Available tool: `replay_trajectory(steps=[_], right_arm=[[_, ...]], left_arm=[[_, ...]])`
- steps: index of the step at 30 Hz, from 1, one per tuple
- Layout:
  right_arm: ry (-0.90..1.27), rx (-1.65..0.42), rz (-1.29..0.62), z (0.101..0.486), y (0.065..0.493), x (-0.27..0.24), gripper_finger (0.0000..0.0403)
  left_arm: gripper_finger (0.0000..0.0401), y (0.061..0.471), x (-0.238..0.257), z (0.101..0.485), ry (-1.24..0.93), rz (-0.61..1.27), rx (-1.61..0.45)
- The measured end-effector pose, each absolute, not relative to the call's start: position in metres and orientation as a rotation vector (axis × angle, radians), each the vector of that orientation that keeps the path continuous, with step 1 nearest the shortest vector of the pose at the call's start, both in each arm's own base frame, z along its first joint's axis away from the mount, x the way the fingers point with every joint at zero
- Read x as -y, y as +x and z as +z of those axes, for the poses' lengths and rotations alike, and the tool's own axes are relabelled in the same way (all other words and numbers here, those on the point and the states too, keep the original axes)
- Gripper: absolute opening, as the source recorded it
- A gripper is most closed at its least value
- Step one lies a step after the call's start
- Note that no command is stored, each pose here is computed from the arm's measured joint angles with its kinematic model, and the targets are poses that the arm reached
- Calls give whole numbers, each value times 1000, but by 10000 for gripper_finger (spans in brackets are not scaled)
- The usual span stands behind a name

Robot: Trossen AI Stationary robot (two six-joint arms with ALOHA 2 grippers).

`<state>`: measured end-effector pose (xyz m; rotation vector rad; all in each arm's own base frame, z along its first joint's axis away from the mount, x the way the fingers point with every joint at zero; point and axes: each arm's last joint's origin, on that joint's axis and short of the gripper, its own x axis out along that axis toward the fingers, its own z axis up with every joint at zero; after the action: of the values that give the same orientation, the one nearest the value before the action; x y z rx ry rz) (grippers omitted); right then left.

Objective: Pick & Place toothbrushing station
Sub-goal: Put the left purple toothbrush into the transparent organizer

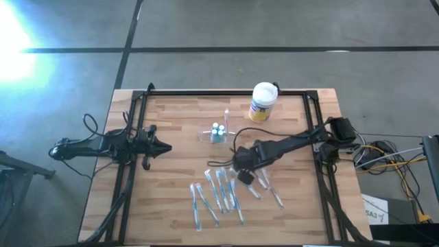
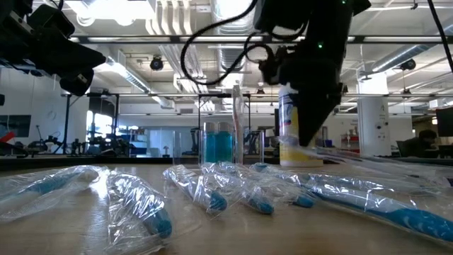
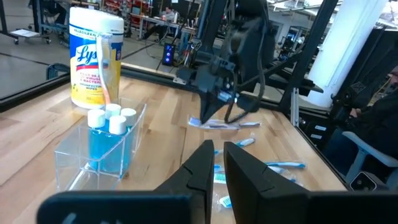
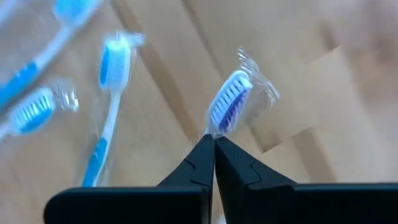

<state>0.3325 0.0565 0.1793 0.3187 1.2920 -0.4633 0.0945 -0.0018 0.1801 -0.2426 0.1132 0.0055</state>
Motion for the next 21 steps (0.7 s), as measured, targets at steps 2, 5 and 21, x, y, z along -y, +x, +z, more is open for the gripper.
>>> replay_trajectory(steps=[2,5,21], right_arm=[[283,-1231,-474,192,330,-58,8],[238,-1117,-422,218,324,-62,8],[22,-330,-206,272,274,-41,8]], left_arm=[[38,95,2,180,-243,5,-113],[36,95,2,180,-242,5,-114],[42,95,2,179,-236,5,-122]])
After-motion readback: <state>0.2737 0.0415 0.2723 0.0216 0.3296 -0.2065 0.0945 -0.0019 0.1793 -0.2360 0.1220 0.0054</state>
